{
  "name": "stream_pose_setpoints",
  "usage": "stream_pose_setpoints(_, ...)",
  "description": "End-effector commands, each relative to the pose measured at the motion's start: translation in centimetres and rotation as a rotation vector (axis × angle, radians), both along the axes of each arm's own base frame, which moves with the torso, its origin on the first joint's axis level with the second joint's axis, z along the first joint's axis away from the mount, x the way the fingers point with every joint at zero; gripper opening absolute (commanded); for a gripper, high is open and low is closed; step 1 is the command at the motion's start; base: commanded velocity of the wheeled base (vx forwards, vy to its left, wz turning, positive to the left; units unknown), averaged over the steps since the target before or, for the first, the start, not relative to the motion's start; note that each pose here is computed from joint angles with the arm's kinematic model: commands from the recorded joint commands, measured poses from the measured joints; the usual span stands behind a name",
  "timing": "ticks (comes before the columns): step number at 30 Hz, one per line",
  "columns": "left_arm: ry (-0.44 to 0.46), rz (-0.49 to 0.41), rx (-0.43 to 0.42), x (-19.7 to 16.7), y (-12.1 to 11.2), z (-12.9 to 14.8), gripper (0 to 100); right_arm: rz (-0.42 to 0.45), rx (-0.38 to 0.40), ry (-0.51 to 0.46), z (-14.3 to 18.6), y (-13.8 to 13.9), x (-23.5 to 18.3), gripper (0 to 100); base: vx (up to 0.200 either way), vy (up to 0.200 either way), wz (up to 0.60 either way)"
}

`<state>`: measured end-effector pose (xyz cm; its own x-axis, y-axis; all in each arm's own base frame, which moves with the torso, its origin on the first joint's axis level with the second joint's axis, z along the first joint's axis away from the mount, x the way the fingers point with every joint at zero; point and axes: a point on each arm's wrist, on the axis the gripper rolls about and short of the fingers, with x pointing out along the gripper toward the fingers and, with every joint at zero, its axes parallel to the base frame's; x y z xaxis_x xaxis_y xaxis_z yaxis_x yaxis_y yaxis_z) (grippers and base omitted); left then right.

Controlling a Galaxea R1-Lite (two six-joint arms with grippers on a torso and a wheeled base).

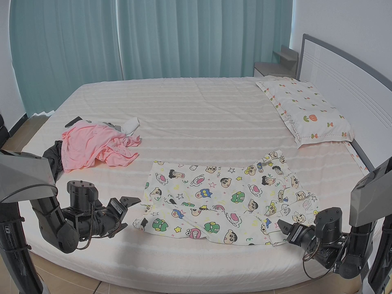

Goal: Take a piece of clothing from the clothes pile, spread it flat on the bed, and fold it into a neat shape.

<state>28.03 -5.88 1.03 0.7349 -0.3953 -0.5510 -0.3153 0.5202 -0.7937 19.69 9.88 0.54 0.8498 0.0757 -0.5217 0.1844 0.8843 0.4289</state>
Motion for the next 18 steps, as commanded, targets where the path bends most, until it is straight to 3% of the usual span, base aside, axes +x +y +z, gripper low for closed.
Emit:
stream_pose_setpoints(1, 0.002, 0.001, 0.001, 0.0, 0.0, -0.1, 100, 0.013, 0.035, 0.012, -0.9, -0.3, 1.5, 100, 0.0, 0.0, 0.0)
stream_pose_setpoints(11, 0.002, 0.001, 0.001, 0.0, 0.0, -0.1, 100, 0.014, 0.059, 0.113, -5.1, -1.2, 4.3, 100, 0.0, 0.0, 0.0)
stream_pose_setpoints(18, -0.039, -0.01, 0.002, -0.3, -0.5, 0.3, 100, 0.01, 0.106, 0.066, -3.5, -1.6, 4.4, 100, 0.0, 0.0, 0.0)
